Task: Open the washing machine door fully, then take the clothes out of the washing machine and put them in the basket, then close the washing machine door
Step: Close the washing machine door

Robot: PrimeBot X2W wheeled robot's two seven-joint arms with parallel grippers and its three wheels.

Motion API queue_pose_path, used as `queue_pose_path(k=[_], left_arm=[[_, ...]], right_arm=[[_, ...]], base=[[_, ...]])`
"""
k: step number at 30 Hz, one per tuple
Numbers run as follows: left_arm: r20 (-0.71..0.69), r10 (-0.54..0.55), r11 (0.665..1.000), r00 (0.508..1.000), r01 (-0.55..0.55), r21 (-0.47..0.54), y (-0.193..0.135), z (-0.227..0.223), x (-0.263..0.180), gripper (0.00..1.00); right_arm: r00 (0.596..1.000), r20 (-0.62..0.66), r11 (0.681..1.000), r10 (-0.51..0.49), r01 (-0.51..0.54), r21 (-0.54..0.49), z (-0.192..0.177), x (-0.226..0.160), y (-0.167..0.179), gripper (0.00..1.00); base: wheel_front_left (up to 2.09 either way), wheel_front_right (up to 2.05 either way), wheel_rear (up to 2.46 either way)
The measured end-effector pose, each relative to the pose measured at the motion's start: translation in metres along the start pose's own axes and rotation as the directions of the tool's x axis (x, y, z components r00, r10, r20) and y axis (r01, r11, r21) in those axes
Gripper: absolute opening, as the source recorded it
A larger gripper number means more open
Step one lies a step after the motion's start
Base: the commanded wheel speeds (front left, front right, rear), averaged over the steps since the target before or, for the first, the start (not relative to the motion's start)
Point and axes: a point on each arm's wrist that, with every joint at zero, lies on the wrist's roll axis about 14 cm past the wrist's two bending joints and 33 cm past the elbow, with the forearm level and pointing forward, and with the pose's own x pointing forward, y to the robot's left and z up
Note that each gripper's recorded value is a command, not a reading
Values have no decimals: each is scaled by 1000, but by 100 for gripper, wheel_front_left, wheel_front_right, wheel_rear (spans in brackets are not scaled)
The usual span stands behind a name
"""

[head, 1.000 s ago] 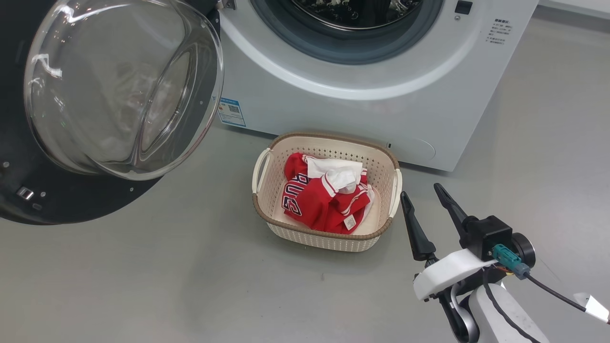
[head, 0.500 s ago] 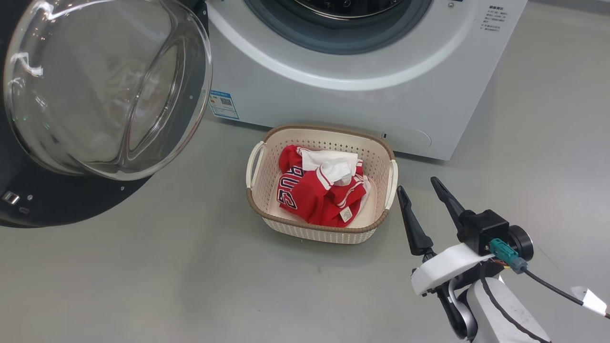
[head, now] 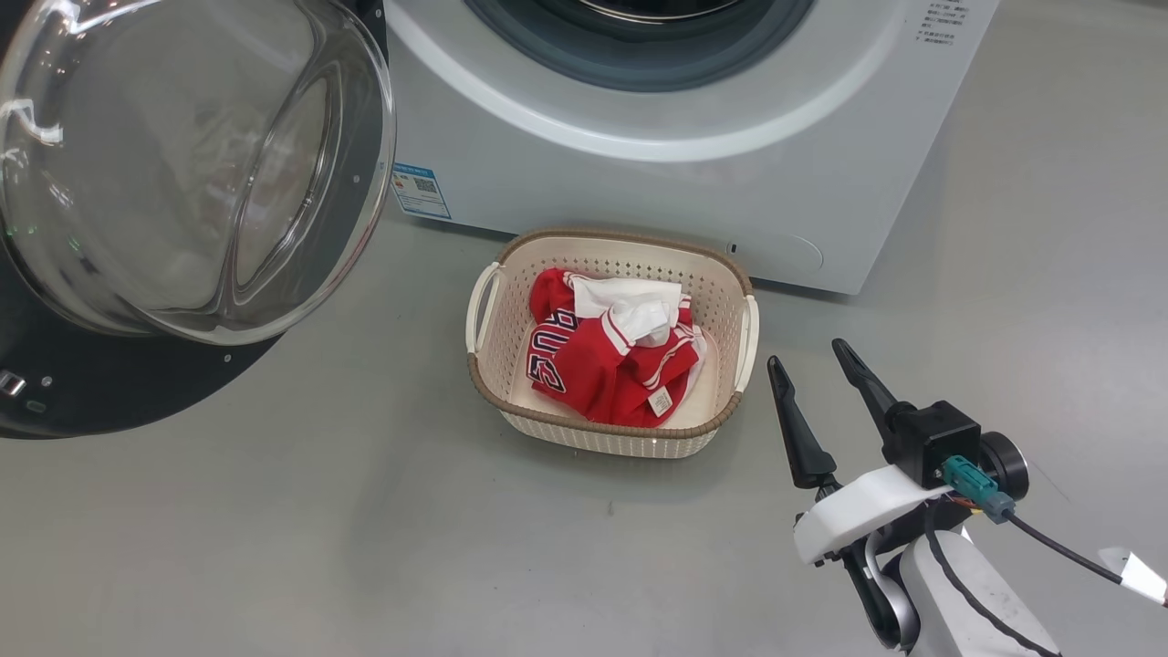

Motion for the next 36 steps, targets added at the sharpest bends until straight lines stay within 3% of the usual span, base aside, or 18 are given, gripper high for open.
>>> queue_pose_path(k=[17,31,36], left_arm=[[-183,-43,999,982,43,-2,-4,-16,-6,0],[-335,-103,994,936,90,-55,-10,-37,-15,0],[-429,-136,991,893,114,-76,-15,-52,-21,0]], right_arm=[[1000,0,1000,6,-6,3,0,7,1,100],[1000,-8,1000,7,-7,6,-3,8,1,100],[1000,-7,1000,5,-5,8,-3,8,0,100]], base=[[0,0,0],[0,0,0],[0,0,0]])
